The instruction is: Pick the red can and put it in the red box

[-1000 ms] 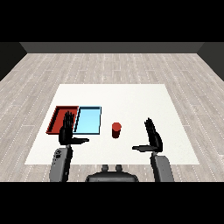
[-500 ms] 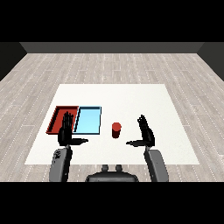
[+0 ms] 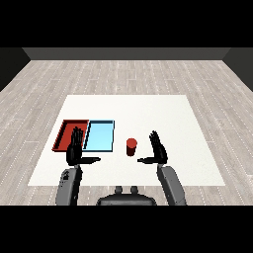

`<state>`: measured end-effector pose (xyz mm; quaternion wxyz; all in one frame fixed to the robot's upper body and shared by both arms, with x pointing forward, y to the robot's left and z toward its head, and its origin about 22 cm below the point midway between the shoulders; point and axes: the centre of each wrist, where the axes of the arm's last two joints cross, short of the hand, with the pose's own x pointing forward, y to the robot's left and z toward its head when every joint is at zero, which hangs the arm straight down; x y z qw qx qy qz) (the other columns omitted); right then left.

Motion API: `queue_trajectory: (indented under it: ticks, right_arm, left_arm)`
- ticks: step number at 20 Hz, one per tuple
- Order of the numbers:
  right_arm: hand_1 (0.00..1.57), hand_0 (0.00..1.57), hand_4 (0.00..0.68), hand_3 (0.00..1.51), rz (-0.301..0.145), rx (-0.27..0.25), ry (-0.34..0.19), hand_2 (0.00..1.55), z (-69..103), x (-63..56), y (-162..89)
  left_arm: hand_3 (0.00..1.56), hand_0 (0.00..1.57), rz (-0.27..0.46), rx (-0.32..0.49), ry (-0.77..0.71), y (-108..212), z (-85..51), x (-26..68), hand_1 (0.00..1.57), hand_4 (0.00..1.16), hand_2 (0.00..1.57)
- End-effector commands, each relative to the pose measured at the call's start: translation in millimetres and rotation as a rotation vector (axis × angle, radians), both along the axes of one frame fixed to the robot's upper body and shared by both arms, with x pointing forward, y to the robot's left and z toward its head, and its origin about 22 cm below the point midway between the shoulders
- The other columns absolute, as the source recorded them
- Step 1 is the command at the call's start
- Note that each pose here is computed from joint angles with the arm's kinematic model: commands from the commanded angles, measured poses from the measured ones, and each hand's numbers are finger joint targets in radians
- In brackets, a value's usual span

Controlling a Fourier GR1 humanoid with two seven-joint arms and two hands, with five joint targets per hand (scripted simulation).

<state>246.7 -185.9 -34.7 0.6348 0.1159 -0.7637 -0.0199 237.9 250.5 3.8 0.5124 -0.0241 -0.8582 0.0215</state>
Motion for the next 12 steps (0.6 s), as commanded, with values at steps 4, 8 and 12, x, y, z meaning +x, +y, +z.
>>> queue_trajectory:
  ticks: [4,8,12]
  right_arm:
    - [0.0,0.0,0.0,0.0,0.019,0.035,0.033,0.0,-23.9,-3.9,29]
    - [0.0,0.0,0.0,0.0,0.03,0.057,0.056,0.0,-30.9,-1.8,36]
    - [0.0,0.0,0.0,0.0,0.032,0.058,0.045,0.0,-27.7,4.6,45]
  left_arm:
    - [0.0,0.0,-0.013,0.013,0.007,16,-5.6,-11.3,0.0,0.0,0.0]
    - [0.0,0.0,-0.026,-0.021,-0.003,10,11.0,-2.6,0.0,0.0,0.0]
    - [0.0,0.0,-0.006,0.01,0.003,13,10.6,-10.8,0.0,0.0,0.0]
